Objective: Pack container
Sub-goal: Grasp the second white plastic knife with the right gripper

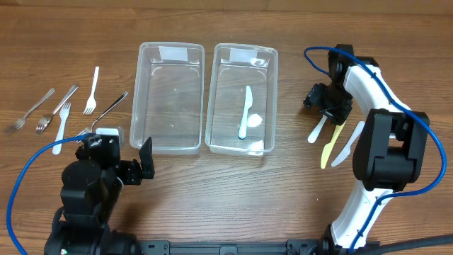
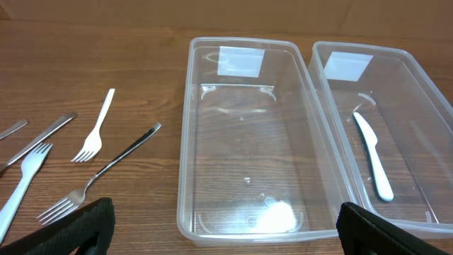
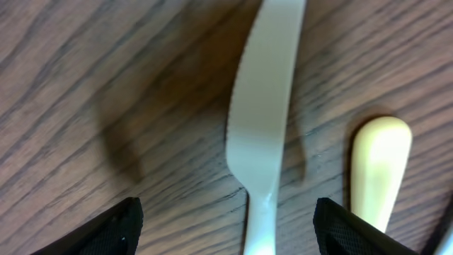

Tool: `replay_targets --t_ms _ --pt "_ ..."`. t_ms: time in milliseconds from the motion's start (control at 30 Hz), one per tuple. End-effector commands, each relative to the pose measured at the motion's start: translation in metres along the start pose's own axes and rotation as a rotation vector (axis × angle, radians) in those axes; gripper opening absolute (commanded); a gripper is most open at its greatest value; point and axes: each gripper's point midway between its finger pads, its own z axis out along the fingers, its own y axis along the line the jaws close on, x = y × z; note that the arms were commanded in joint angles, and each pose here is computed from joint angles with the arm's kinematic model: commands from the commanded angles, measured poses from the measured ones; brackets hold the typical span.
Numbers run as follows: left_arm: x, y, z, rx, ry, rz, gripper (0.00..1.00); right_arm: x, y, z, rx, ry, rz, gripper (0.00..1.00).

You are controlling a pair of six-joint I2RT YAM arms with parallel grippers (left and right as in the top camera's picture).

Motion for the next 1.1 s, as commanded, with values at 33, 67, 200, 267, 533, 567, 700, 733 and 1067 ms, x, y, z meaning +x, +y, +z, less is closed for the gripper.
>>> replay_targets --t_ms 33,67,200,267,533,567,700,733,1067 --pt "-0.010 -0.003 -0.004 0.017 -0.022 -0.018 1.00 0.012 0.004 0.014 -0.042 0.040 -0.017 0.79" --pt "-0.010 -0.003 -0.004 0.017 -0.022 -0.018 1.00 0.016 0.004 0.019 -0.052 0.049 -0.017 0.79" --pt "-0.010 -0.003 -0.004 0.016 -0.022 -0.018 1.00 0.029 0.002 0.033 -0.059 0.079 -0.016 0.80" --pt "-0.010 -0.003 -0.004 0.016 -0.022 -0.018 1.00 0.030 0.001 0.034 -0.057 0.081 -0.026 0.79" --pt "-0.008 -0.003 -0.004 0.016 -0.017 -0.018 1.00 0.028 0.001 0.034 -0.056 0.075 -0.032 0.53" --pt "-0.008 -0.003 -0.004 0.016 -0.015 -0.018 1.00 0.029 0.000 0.034 -0.055 0.075 -0.032 0.48" --pt "-0.008 -0.003 -0.004 0.016 -0.014 -0.019 1.00 0.028 0.001 0.034 -0.056 0.075 -0.032 0.30" --pt "-0.008 -0.003 -0.004 0.016 -0.013 -0.019 1.00 0.028 0.001 0.034 -0.056 0.075 -0.032 0.29" --pt "-0.007 -0.003 -0.004 0.015 -0.013 -0.019 1.00 0.022 0.003 0.025 -0.073 0.039 -0.040 0.04"
